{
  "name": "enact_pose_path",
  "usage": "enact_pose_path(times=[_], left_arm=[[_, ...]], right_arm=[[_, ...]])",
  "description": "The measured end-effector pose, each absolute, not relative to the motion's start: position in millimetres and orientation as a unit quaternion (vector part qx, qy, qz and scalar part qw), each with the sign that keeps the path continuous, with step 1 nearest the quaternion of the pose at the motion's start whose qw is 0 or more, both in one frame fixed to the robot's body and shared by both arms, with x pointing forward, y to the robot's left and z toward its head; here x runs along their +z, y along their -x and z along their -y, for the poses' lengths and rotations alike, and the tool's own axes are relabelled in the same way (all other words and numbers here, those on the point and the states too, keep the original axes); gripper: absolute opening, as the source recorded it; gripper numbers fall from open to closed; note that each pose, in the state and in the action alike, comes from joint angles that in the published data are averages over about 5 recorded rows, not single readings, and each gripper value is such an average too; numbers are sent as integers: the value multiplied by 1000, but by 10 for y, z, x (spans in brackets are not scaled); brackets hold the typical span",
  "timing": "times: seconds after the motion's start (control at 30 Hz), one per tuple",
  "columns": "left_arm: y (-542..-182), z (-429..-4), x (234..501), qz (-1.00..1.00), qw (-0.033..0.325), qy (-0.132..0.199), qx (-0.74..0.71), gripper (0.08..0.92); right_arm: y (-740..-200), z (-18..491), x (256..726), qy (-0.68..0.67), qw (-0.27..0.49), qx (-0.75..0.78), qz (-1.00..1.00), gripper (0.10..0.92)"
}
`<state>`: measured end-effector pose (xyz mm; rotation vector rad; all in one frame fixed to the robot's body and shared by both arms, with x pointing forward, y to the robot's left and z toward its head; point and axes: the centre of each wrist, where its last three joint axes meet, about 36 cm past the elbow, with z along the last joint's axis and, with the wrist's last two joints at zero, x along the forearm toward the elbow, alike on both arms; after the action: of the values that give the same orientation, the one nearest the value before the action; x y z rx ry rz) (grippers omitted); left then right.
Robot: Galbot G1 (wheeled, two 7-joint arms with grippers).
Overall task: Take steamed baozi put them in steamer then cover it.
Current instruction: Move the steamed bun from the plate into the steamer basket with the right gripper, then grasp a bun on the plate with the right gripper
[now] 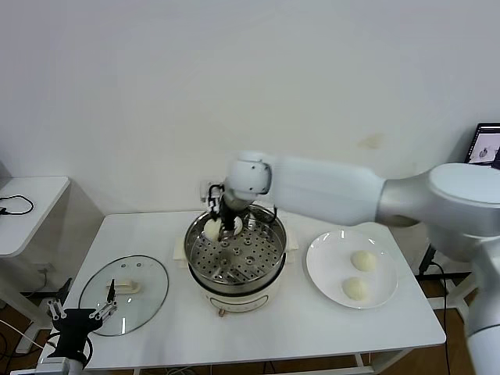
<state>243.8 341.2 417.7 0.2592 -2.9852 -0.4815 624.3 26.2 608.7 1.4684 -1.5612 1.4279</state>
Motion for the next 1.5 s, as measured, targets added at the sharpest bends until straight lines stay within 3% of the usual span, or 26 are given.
enact_pose_path(times=[0.57,0.87,1.13,1.5], left_arm=[[-2443,-3430,4171,982,53,-88,-158,823],[-2415,-3419,4222,982,49,-88,-159,823],[-2425,-3389,4242,983,47,-84,-159,823],[-2427,-3299,4211,983,50,-72,-161,823]], right_arm=[[-6160,-608,5710,-541,314,526,576,636],[-6190,-489,5892,-543,311,528,574,814],[-6309,74,6339,-551,301,545,556,823],[-6252,1493,6686,-556,311,559,531,823]])
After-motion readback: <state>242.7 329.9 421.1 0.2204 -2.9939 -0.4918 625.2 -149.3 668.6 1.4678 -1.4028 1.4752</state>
